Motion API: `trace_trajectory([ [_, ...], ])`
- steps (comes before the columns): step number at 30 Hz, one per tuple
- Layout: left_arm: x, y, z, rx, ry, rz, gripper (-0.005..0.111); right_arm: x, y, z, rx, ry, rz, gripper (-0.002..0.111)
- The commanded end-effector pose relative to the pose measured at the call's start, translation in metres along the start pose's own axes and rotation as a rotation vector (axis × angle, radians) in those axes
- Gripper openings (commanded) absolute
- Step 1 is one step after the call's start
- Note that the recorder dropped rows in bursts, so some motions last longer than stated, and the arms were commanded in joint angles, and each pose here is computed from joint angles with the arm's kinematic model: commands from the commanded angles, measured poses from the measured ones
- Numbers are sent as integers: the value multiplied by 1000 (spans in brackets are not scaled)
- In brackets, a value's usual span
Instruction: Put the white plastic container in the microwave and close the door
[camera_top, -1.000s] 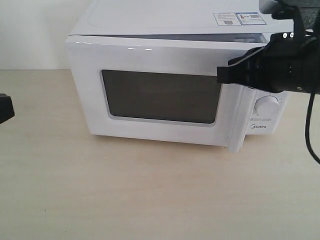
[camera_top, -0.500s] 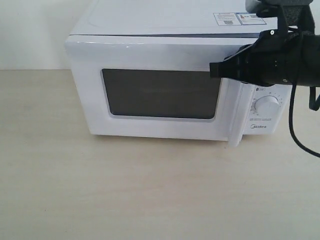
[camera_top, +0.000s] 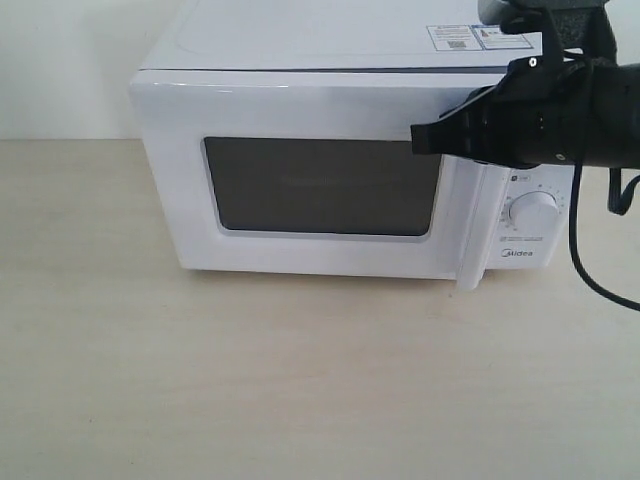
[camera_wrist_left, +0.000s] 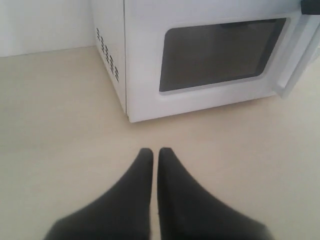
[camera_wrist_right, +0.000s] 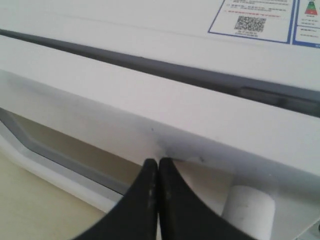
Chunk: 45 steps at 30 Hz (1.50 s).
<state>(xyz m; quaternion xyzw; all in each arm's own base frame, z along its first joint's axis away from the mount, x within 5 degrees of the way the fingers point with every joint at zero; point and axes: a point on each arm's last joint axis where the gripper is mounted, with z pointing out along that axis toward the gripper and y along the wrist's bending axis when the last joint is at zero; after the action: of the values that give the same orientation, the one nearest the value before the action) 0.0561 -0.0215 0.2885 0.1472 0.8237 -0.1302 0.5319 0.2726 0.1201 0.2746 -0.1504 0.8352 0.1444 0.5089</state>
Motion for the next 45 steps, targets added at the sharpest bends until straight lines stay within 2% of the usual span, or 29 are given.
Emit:
trace_trajectory([
  [1,1,1,-2,-10,-14,-4,4,-6,-9,-1,85,-11,-2,0],
  [15,-1,2,-2,-15,-42,12,4,-5,-14,-1,142,-5,-10,0],
  [31,-2,4,-2,-43,-51,49,4,-13,-15,11,145,-8,-1,0],
  [36,2,4,3,-41,-56,39,4,-14,-13,-10,138,-45,-2,0],
  [42,2,4,5,-46,-79,50,4,16,-9,-80,108,-124,-1,0],
  [45,2,4,5,-46,-79,50,4,27,-6,-103,70,-173,43,0],
])
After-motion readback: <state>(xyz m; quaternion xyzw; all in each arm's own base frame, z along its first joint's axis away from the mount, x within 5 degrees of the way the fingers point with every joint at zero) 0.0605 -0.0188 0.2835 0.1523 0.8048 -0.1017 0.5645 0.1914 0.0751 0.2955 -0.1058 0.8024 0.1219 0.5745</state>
